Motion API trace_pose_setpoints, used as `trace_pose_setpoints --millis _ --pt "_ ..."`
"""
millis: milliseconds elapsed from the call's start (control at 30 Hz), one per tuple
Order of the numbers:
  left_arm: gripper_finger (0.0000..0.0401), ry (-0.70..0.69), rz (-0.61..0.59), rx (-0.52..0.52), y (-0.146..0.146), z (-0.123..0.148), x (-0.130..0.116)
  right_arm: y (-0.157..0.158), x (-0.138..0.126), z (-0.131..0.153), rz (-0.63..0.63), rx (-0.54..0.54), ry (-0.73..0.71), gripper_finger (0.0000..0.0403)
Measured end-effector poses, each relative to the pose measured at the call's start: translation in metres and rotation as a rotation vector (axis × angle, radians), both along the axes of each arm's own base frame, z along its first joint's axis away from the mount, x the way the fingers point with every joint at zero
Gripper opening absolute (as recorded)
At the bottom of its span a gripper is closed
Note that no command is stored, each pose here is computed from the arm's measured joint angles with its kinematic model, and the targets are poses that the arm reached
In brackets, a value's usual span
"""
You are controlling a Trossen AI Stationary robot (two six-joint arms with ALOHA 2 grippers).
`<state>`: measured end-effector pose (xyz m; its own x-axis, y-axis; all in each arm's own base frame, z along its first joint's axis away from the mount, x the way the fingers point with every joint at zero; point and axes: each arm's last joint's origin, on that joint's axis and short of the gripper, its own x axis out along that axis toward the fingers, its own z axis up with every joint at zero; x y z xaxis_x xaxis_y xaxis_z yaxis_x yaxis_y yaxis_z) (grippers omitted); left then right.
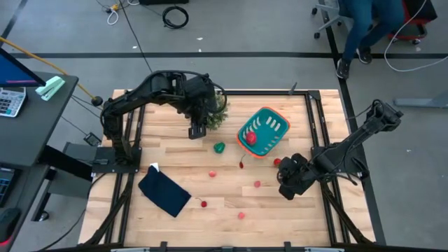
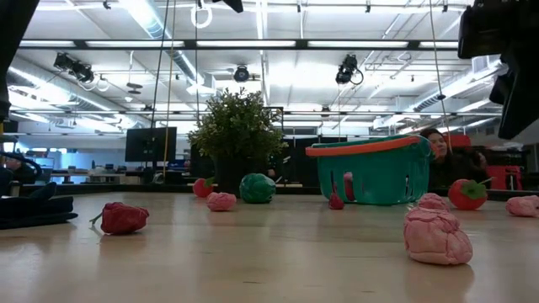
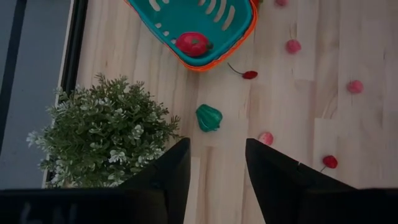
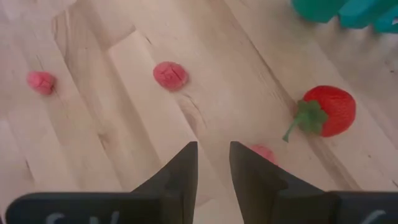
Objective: Pick and placing Produce into tupperware
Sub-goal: Put the red strawberry into the basket
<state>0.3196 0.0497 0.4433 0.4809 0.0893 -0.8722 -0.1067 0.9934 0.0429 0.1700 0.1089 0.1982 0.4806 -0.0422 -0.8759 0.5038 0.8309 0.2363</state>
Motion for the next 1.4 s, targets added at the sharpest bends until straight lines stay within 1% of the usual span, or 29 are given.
trace_pose_setpoints --millis 167,267,400,600,800,1000,1200,1400 --pt "0.0158 -0.002 0.013 -0.007 0.0 0.0 0.0 -0.002 -0.003 -0.001 0.024 -0.038 0.034 0.01" --pt "0.0154 -0.003 0.021 -0.012 0.0 0.0 0.0 -0.006 -0.007 -0.003 0.031 -0.105 0.075 0.01" --pt "0.0148 -0.003 0.021 -0.012 0.0 0.0 0.0 -0.008 -0.006 -0.007 0.025 -0.191 0.077 0.01" --pt "0.014 -0.001 0.021 -0.012 0.0 0.0 0.0 -0.002 0.001 -0.026 0.164 -0.305 0.179 0.01" --pt "0.0141 0.001 0.018 -0.01 0.0 0.0 0.0 0.0 0.005 -0.04 0.178 -0.383 0.239 0.01" --pt "0.0134 0.004 -0.003 0.001 0.0 0.0 0.0 0.0 0.006 -0.042 0.158 -0.396 0.236 0.01" --pt "0.0131 0.004 -0.003 0.001 0.0 0.0 0.0 -0.001 0.007 -0.041 0.138 -0.452 0.203 0.01" --pt "0.0131 0.004 -0.003 0.001 0.0 0.0 0.0 -0.001 0.007 -0.041 0.14 -0.443 0.208 0.01"
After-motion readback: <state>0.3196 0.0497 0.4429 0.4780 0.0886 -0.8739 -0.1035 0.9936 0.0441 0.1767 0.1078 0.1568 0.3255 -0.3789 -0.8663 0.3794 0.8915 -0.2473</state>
